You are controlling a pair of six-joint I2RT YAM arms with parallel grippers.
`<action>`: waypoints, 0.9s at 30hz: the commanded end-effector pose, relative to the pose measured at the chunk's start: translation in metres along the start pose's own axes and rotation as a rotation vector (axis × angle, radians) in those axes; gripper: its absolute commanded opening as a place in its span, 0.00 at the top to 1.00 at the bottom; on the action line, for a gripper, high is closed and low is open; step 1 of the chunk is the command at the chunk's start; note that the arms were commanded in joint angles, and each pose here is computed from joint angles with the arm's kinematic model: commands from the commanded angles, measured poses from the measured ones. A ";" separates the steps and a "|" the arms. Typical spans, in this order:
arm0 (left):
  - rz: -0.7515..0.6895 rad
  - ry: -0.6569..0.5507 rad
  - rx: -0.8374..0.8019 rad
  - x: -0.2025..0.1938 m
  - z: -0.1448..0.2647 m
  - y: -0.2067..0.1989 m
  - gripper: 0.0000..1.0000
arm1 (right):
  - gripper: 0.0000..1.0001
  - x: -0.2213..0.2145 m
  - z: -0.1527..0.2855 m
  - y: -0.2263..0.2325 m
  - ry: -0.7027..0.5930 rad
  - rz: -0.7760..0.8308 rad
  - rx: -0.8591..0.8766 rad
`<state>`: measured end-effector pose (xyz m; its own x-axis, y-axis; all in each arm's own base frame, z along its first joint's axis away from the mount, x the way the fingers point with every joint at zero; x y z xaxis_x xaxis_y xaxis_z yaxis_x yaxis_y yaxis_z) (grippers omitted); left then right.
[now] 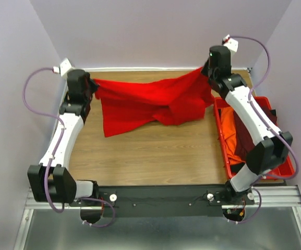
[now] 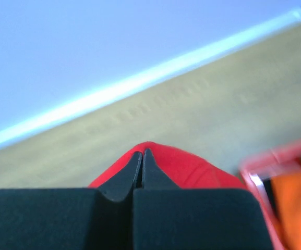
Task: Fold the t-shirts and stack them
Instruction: Flatten the tshirt out
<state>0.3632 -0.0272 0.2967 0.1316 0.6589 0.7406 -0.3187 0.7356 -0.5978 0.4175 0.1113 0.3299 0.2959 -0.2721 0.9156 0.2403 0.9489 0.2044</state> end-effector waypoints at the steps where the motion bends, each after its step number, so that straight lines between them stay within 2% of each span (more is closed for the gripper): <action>1: -0.060 -0.021 -0.084 0.046 -0.018 -0.032 1.00 | 1.00 0.066 -0.006 0.024 -0.126 0.009 0.087; 4: -0.059 -0.130 -0.137 0.100 -0.004 -0.056 1.00 | 1.00 0.121 0.019 0.033 -0.252 -0.033 0.144; 5: -0.058 -0.159 -0.134 0.112 0.000 -0.055 1.00 | 1.00 0.127 0.024 0.032 -0.264 -0.037 0.155; 7: -0.057 -0.186 -0.140 0.125 0.008 -0.053 1.00 | 1.00 0.131 0.034 0.032 -0.272 -0.040 0.179; 10: -0.045 -0.190 -0.139 0.130 0.023 -0.041 1.00 | 1.00 0.114 0.044 0.023 -0.230 -0.028 0.186; 13: -0.044 -0.168 -0.112 0.117 0.028 -0.025 1.00 | 1.00 0.079 0.044 0.007 -0.154 0.004 0.151; 15: -0.042 -0.116 -0.077 0.089 0.025 -0.002 1.00 | 1.00 0.057 0.042 -0.002 -0.104 0.028 0.142; 16: -0.041 -0.089 -0.060 0.077 0.022 0.007 1.00 | 0.99 0.028 0.031 -0.008 -0.034 0.059 0.121; 18: -0.019 -0.002 -0.007 0.036 0.007 0.038 1.00 | 0.98 -0.004 0.017 -0.015 0.048 0.082 0.106; 20: 0.003 0.100 0.036 -0.005 -0.011 0.065 1.00 | 0.93 -0.042 -0.015 -0.027 0.171 0.104 0.077; 21: 0.014 0.150 0.025 -0.020 -0.017 0.071 1.00 | 0.90 -0.054 -0.030 -0.031 0.211 0.103 0.061; 22: 0.029 0.194 0.031 -0.034 -0.022 0.078 0.80 | 0.75 -0.066 -0.054 -0.038 0.260 0.099 0.033; 23: 0.029 0.241 0.056 -0.047 -0.034 0.087 0.71 | 0.65 -0.075 -0.065 -0.038 0.299 0.098 0.049; 24: 0.027 0.270 0.047 -0.053 -0.038 0.088 0.59 | 0.46 -0.078 -0.074 -0.040 0.312 0.098 0.041; 26: 0.026 0.285 0.049 -0.060 -0.043 0.093 0.50 | 0.29 -0.092 -0.081 -0.037 0.370 0.100 0.057; 27: 0.024 0.282 0.052 -0.060 -0.042 0.094 0.47 | 0.18 -0.096 -0.078 -0.037 0.385 0.097 0.067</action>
<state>0.3564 0.0127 0.1646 0.4063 0.7012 0.5859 -0.4601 0.7110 -0.5318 0.4541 0.0846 0.2055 0.6012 -0.1912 0.7759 0.1822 0.9782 0.0999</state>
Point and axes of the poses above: each gripper's point midway between its finger pads, its own z axis back along the fingers, its own y axis along the line the jaws close on, x = y × z, the point moved 6 cm from there along z, back along the fingers, and after that the axes turned 4 degrees about z, right-handed, at the moved point
